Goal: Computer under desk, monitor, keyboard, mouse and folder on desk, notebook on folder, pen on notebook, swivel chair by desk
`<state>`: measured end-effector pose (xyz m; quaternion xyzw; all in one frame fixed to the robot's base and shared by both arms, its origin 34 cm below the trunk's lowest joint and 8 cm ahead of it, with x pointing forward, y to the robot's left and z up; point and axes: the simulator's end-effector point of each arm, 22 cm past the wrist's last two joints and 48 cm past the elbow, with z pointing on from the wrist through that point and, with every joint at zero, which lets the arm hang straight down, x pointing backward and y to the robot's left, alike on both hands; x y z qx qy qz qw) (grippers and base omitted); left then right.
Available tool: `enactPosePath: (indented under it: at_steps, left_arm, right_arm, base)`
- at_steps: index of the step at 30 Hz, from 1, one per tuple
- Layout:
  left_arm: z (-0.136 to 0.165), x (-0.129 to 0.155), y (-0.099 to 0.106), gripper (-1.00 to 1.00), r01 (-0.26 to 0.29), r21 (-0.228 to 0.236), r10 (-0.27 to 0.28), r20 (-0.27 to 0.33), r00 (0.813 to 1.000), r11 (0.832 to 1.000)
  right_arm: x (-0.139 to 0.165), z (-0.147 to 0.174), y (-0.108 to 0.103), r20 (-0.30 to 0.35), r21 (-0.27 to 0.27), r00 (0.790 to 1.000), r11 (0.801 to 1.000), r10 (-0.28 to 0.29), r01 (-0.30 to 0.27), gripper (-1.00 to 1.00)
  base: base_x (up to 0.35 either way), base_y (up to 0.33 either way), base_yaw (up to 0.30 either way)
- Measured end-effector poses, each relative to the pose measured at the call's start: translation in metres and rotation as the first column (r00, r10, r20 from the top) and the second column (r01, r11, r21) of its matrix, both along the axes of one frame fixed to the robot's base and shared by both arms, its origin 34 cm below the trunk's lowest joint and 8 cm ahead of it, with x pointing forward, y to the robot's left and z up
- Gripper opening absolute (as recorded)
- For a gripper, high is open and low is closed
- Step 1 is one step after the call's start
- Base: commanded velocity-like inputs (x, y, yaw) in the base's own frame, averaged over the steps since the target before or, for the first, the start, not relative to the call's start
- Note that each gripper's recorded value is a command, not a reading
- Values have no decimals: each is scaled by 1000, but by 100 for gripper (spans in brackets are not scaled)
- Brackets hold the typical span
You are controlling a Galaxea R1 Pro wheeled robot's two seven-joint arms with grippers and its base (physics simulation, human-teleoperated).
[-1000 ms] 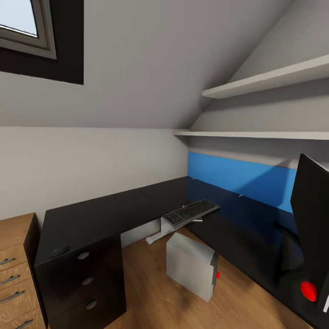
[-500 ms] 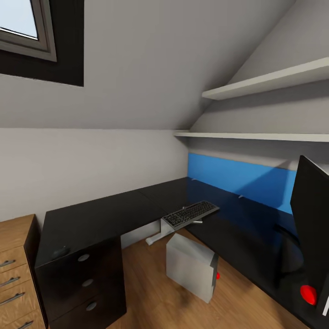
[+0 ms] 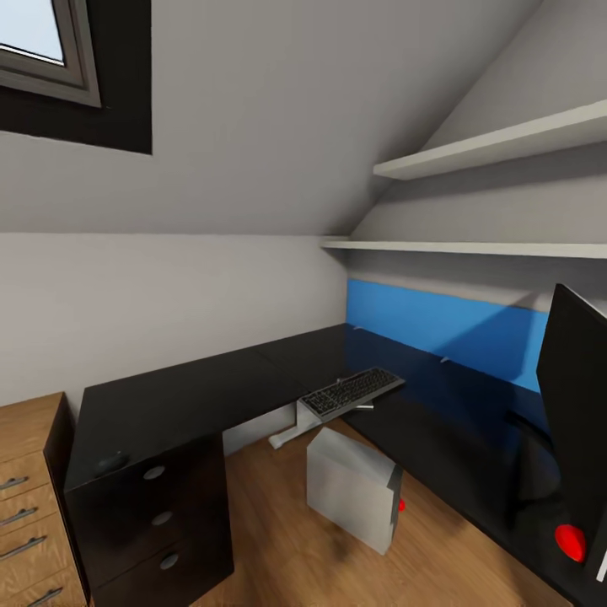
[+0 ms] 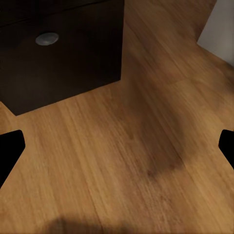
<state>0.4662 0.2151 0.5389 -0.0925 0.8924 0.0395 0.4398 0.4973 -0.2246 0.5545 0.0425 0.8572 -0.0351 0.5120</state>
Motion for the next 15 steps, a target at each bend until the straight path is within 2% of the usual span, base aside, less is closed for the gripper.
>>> enactPosePath:
  at_steps: [15]
  left_arm:
    - [-3,-1,2,100,-15,-3,15,-9,1000,1000]
  right_arm:
    - [-6,-9,0,-28,0,1000,1000,-1,1,100]
  base:
    - [0,0,-7]
